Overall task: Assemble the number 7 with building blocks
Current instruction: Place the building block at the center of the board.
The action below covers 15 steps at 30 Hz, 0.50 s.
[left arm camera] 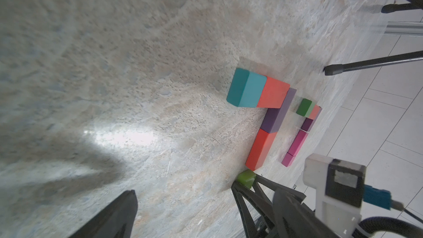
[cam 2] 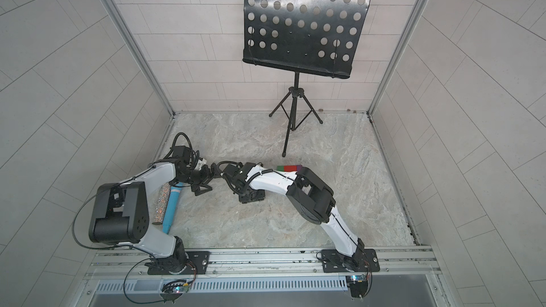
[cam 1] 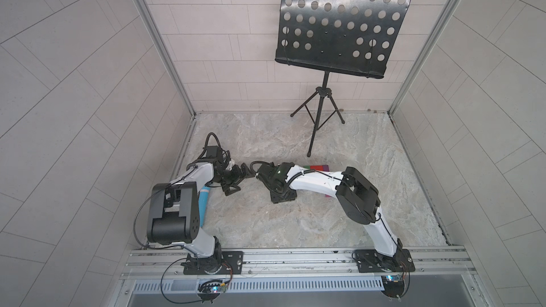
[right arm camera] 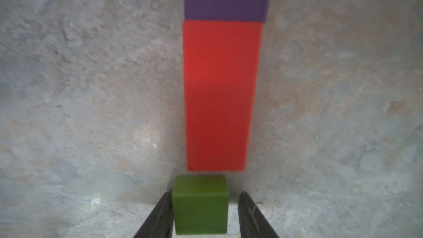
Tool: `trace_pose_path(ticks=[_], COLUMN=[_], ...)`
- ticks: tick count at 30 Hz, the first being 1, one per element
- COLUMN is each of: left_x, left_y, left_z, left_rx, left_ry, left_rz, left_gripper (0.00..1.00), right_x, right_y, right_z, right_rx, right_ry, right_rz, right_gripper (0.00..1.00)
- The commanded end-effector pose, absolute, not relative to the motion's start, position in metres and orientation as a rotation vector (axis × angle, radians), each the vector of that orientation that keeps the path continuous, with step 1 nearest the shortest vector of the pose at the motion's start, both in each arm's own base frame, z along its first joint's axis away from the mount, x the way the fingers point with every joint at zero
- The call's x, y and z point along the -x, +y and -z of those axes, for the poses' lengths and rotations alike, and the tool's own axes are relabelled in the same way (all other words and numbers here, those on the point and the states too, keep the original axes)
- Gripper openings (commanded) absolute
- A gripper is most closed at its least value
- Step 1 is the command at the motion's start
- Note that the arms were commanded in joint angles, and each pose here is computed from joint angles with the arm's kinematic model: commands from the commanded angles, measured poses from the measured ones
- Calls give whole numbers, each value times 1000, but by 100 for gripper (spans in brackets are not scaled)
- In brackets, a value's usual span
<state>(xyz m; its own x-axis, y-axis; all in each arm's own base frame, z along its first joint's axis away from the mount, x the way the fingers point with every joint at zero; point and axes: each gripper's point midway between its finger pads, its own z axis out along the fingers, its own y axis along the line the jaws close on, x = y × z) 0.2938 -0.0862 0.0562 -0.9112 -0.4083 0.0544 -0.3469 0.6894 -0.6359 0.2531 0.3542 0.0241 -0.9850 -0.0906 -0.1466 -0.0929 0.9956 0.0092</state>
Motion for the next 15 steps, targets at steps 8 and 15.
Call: trace_pose_path(ticks=[8, 15], left_x=[-293, -293], left_y=[-85, -85], left_z=[-57, -56], left_rx=[622, 623], left_ry=[2792, 2793], left_rz=[1029, 1029], left_gripper=[100, 100], right_x=[-249, -255], right_y=[349, 342], right_z=[-34, -28], right_rx=[120, 97], right_ry=[2970, 2974], right_rz=[6, 30], right_gripper=[40, 35])
